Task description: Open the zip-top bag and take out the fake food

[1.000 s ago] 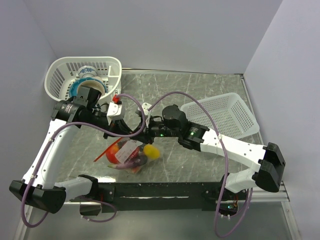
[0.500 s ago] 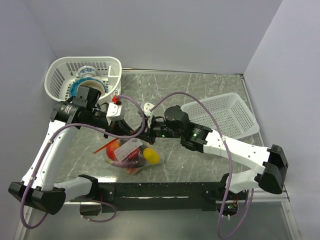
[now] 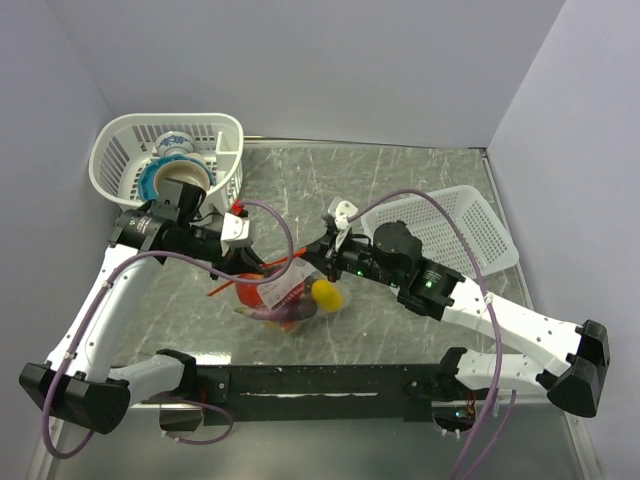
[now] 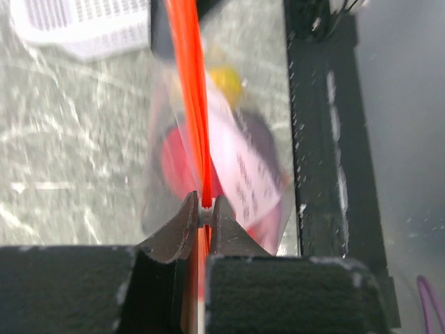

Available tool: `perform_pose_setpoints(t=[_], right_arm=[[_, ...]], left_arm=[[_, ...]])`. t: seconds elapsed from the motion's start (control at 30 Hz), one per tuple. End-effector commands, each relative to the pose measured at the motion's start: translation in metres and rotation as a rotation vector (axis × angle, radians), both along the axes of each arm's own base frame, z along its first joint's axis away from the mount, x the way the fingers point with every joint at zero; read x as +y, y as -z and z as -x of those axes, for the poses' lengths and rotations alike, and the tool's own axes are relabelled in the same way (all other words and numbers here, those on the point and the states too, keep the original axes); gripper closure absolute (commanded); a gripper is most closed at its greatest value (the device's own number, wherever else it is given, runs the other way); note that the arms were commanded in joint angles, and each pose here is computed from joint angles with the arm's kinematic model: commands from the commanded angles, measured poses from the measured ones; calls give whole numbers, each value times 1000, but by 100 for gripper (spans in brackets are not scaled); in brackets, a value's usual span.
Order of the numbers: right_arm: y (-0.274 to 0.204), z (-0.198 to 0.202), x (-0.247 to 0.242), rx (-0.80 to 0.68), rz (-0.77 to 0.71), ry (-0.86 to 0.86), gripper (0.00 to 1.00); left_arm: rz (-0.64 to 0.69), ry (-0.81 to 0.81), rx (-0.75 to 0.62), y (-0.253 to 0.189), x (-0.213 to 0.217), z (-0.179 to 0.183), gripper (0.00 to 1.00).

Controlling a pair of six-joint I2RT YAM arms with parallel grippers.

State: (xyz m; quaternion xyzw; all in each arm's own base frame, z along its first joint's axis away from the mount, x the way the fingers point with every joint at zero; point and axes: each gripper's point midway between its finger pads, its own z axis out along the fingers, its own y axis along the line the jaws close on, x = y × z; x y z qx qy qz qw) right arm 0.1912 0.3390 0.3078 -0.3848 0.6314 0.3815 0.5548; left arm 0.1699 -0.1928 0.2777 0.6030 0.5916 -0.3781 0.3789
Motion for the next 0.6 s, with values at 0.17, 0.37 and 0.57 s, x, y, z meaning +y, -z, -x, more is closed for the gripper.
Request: perform_pose_setpoints(t=[0.17, 0.37, 0.57], right_arm=[[-58, -64, -43, -99, -217, 290, 100], [-64, -81, -46, -106, -236, 326, 100], [-53, -100, -35, -79, -224, 334, 100]], left_arm=[[-190, -174, 43, 69, 53, -30, 99], [-227, -276, 31, 78, 99, -56, 99], [-223, -363, 32, 73, 130, -70, 99]])
